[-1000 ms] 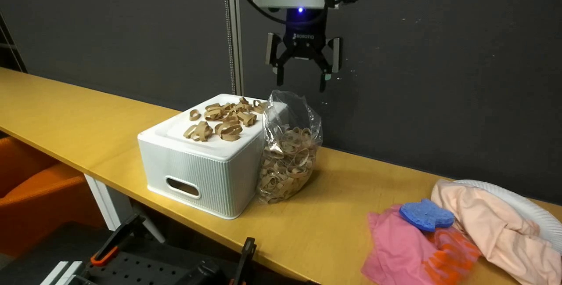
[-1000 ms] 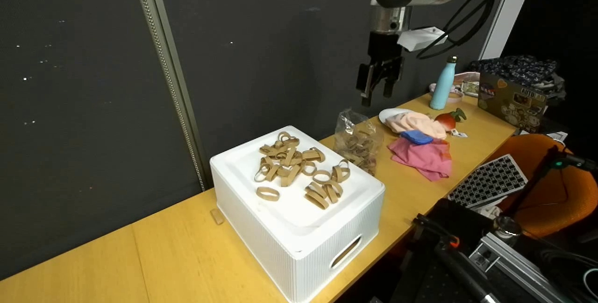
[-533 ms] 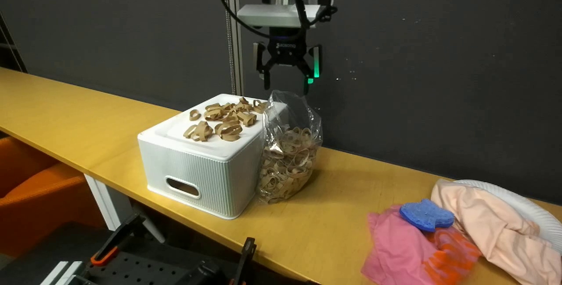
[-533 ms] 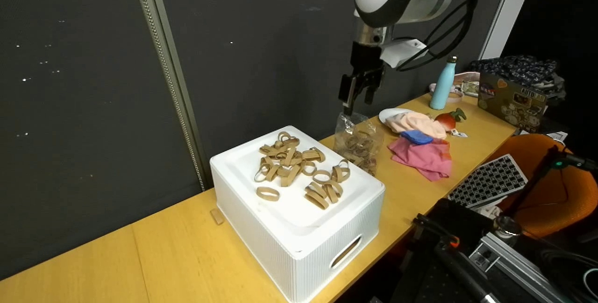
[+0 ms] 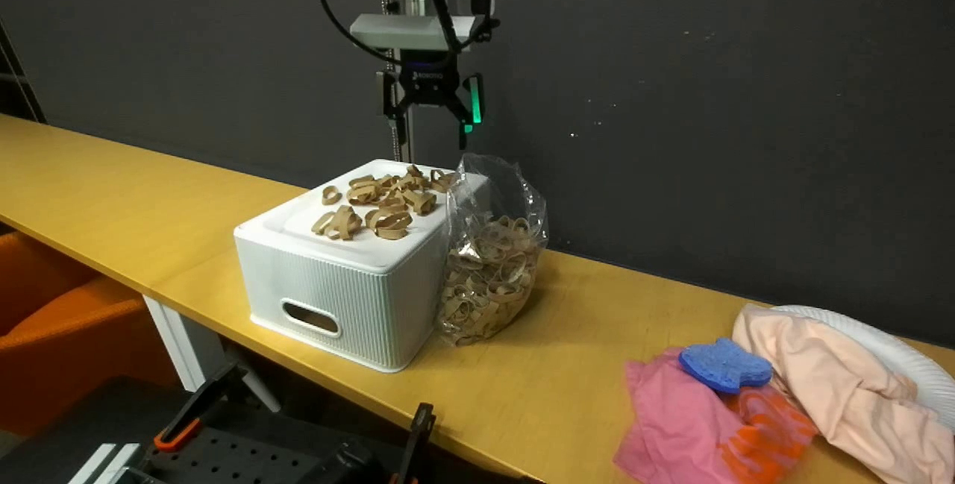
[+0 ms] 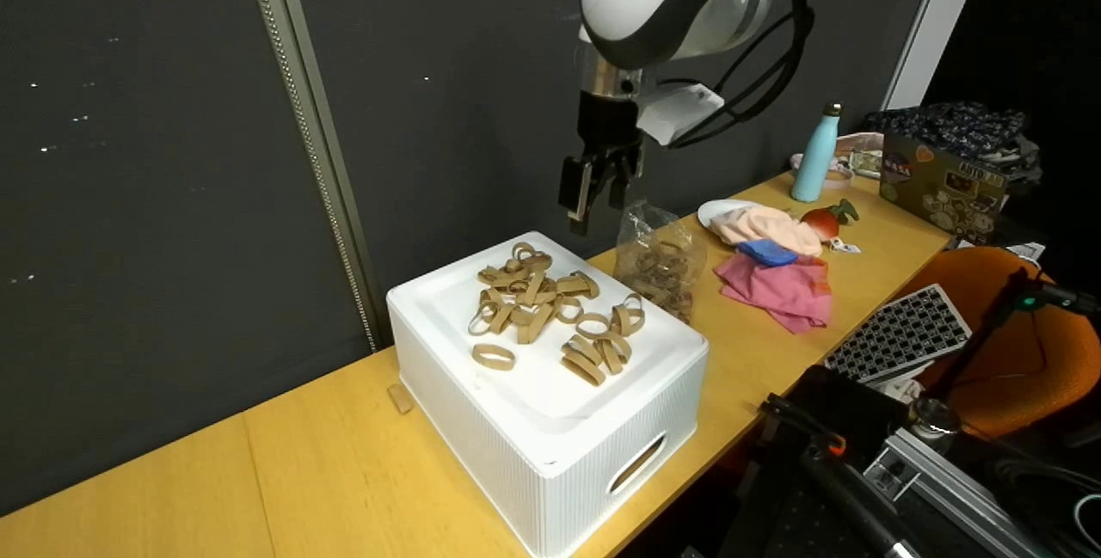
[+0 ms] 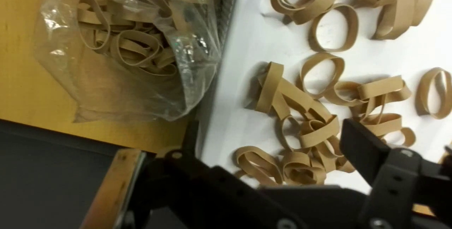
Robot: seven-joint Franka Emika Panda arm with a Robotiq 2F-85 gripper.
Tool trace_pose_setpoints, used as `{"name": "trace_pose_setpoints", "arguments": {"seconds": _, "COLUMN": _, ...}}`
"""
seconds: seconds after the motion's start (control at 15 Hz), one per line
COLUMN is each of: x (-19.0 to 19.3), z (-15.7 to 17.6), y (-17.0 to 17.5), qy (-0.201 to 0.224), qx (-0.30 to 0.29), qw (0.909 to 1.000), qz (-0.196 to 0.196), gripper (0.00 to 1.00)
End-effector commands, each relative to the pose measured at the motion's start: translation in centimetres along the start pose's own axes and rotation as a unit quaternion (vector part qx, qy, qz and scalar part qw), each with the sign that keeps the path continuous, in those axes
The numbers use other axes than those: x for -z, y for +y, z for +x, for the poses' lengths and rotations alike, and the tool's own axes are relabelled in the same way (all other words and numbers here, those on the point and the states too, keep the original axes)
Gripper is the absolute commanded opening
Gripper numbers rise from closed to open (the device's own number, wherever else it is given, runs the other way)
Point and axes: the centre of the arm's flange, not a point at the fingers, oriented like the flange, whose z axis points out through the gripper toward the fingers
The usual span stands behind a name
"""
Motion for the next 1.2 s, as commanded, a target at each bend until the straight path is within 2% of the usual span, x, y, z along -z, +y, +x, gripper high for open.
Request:
{"name": "trace_pose_setpoints", "arguments": {"seconds": 0.0, "x": -2.6, "z": 3.0, "y": -2.0, "qy": 0.001, "qx": 0.023, "qw": 0.9997, "qz": 0.008, "gripper": 1.0}}
{"name": "trace_pose_setpoints", "arguments": {"seconds": 0.47, "x": -7.1, "z": 6.2, "y": -4.8, "qy": -0.016, "qx": 0.048, "qw": 0.9986, "qz": 0.017, "gripper": 1.0}}
{"name": "trace_pose_setpoints", "arguments": {"seconds": 0.93, "x": -9.2, "z": 7.5, "y": -5.2, "qy": -0.039, "qx": 0.047, "qw": 0.998, "qz": 0.018, "gripper": 1.0}}
{"name": "trace_pose_setpoints", "arguments": {"seconds": 1.07, "x": -9.4, "z": 7.8, "y": -5.1, "qy": -0.047, "qx": 0.044, "qw": 0.9977, "qz": 0.019, "gripper": 0.74}}
{"name": "trace_pose_setpoints", "arguments": {"seconds": 1.13, "x": -9.4, "z": 7.9, "y": -5.1, "qy": -0.051, "qx": 0.043, "qw": 0.9976, "qz": 0.02, "gripper": 0.65}}
